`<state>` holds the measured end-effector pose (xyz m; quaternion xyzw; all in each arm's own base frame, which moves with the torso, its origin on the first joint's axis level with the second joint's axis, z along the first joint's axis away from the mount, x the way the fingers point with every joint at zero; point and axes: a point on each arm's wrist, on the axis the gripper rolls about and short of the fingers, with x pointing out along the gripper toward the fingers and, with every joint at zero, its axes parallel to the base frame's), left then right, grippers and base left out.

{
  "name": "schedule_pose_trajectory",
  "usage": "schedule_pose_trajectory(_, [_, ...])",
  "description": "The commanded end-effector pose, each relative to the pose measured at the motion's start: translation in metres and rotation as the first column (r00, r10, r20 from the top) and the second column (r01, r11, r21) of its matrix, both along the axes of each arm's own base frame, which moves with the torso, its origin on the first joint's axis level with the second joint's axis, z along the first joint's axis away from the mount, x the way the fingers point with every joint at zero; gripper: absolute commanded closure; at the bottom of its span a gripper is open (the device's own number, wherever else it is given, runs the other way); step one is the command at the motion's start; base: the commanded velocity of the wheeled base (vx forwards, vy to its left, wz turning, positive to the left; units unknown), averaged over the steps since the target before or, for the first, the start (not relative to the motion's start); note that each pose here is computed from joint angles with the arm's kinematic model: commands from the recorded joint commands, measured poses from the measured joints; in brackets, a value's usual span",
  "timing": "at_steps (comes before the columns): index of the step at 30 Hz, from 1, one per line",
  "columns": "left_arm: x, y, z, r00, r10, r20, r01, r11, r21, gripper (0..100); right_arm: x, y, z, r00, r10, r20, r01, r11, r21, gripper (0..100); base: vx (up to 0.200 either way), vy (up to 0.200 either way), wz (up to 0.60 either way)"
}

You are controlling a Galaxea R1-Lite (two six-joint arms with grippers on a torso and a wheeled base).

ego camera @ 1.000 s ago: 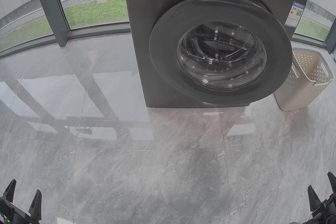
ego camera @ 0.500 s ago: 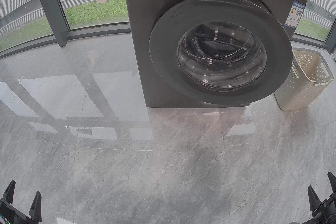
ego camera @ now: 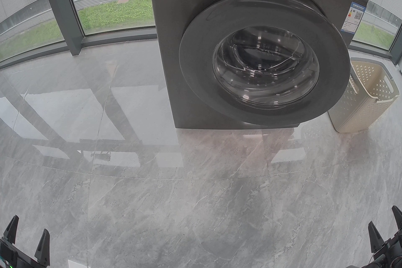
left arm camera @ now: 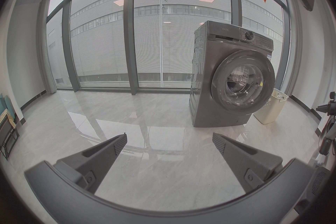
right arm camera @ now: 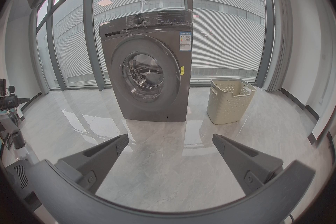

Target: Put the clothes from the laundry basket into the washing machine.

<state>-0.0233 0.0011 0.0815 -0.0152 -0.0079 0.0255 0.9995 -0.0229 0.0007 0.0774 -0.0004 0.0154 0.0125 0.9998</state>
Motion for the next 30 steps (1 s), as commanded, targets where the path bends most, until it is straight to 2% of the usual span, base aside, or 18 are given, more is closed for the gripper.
schedule_pose_trajectory(1, [0.0012,0.0,-0.0049,1.0,0.001,-0.015,-0.001,1.0,-0.001,0,-0.0007,0.0,-0.0023,1.0,0.0,0.009,0.0,1.0,0.0,0,0.0,-0.2,0.0])
schedule_pose_trajectory(5, [0.0012,0.0,-0.0049,1.0,0.002,-0.015,-0.002,1.0,0.001,0,-0.0007,0.0,-0.0023,1.0,0.001,0.009,-0.001,1.0,0.0,0,0.0,-0.2,0.0])
schedule_pose_trajectory(23, [0.0012,0.0,-0.0049,1.0,0.001,-0.016,-0.001,1.0,0.012,0,-0.0007,0.0,-0.0023,1.0,0.001,0.009,-0.001,1.0,-0.002,0,0.0,0.0,0.0])
schedule_pose_trajectory(26, [0.0012,0.0,-0.0049,1.0,0.0,-0.016,0.001,1.0,0.013,0,-0.0007,0.0,-0.0023,1.0,0.001,0.009,-0.001,1.0,0.0,0,0.2,-0.2,0.0])
schedule_pose_trajectory(30, [0.0012,0.0,-0.005,1.0,0.001,-0.017,-0.001,1.0,0.012,0,-0.0007,0.0,-0.0023,1.0,0.0,0.009,0.0,1.0,-0.005,0,0.2,0.0,0.0])
